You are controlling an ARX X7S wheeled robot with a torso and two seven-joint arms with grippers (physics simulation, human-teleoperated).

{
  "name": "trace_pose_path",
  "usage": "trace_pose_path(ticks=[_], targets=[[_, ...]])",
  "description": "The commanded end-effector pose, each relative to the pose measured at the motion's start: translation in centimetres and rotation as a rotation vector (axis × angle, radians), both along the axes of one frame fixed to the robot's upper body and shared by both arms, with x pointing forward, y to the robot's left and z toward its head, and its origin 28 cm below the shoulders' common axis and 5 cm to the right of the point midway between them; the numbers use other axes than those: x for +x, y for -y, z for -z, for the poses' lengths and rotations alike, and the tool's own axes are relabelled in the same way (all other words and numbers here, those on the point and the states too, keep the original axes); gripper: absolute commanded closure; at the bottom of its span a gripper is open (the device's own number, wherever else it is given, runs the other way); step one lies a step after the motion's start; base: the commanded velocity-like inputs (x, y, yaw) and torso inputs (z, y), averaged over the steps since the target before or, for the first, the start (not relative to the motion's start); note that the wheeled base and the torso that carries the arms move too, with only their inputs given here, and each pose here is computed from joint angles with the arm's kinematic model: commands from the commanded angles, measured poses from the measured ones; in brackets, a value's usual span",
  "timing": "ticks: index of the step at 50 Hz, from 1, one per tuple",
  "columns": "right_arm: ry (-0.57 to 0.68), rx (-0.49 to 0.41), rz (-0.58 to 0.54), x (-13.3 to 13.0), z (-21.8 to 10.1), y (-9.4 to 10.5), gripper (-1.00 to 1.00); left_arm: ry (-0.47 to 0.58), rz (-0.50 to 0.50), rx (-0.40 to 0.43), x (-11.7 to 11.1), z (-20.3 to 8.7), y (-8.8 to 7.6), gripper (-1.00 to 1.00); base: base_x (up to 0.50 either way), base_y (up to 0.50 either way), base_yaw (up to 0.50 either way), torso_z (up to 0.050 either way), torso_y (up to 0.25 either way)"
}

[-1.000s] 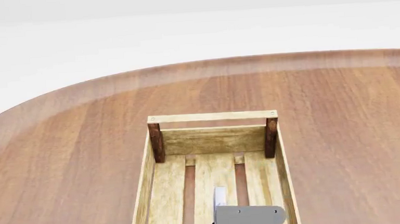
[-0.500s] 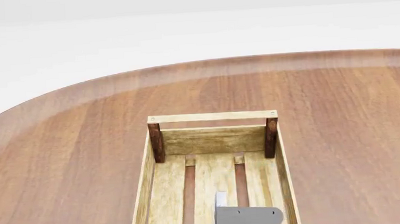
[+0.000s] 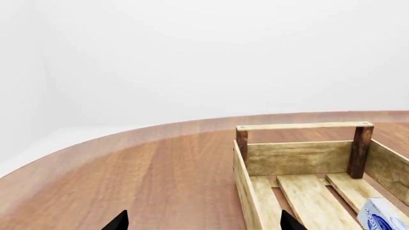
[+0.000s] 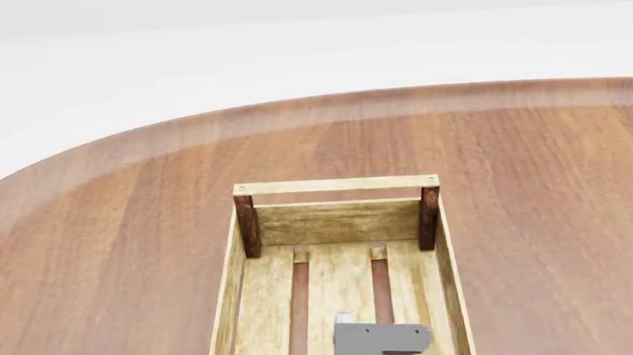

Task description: Pick up the cream cheese and put it in the tray.

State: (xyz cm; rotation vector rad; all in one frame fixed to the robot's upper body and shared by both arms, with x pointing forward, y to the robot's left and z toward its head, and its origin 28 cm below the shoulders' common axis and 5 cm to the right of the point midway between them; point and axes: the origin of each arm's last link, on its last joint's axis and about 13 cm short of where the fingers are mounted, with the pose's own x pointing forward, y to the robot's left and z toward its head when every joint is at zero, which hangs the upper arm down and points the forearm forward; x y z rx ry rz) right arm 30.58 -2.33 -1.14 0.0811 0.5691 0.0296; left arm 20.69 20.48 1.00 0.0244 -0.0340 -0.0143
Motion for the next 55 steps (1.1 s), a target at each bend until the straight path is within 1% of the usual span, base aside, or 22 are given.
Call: trace_pose_path(ticks=[1,10,14,16,33,55], targets=[[0.011,-0.042,0.007,1.1,0.0,0.4,1.0,0.0,-0.001,-0.002,0.0,0.0,0.0,-1.0,0.0,0.0,0.0,0.0,0.0],[-0.021,-0.082,0.029,1.0,0.4,0.6,1.0,0.001,-0.001,-0.001,0.0,-0.1,0.0,-1.0,0.0,0.0,0.0,0.0,0.001],[-0.029,-0.082,0.024,0.8,0.6,0.6,1.0,0.001,-0.001,0.0,0.0,0.0,0.0,-1.0,0.0,0.0,0.0,0.0,0.0],[-0.041,-0.096,0.021,0.6,0.8,0.6,1.0,0.001,-0.001,-0.002,0.0,0.0,0.0,-1.0,0.0,0.0,0.0,0.0,0.0],[-0.056,-0.099,0.018,0.4,1.1,0.7,1.0,0.001,-0.001,-0.002,0.0,-0.1,0.0,-1.0,0.0,0.0,0.0,0.001,0.001],[-0.073,-0.101,-0.015,-0.1,1.4,0.4,1.0,0.004,-0.002,-0.002,0.0,-0.1,0.0,-1.0,0.0,0.0,0.0,0.0,0.0]])
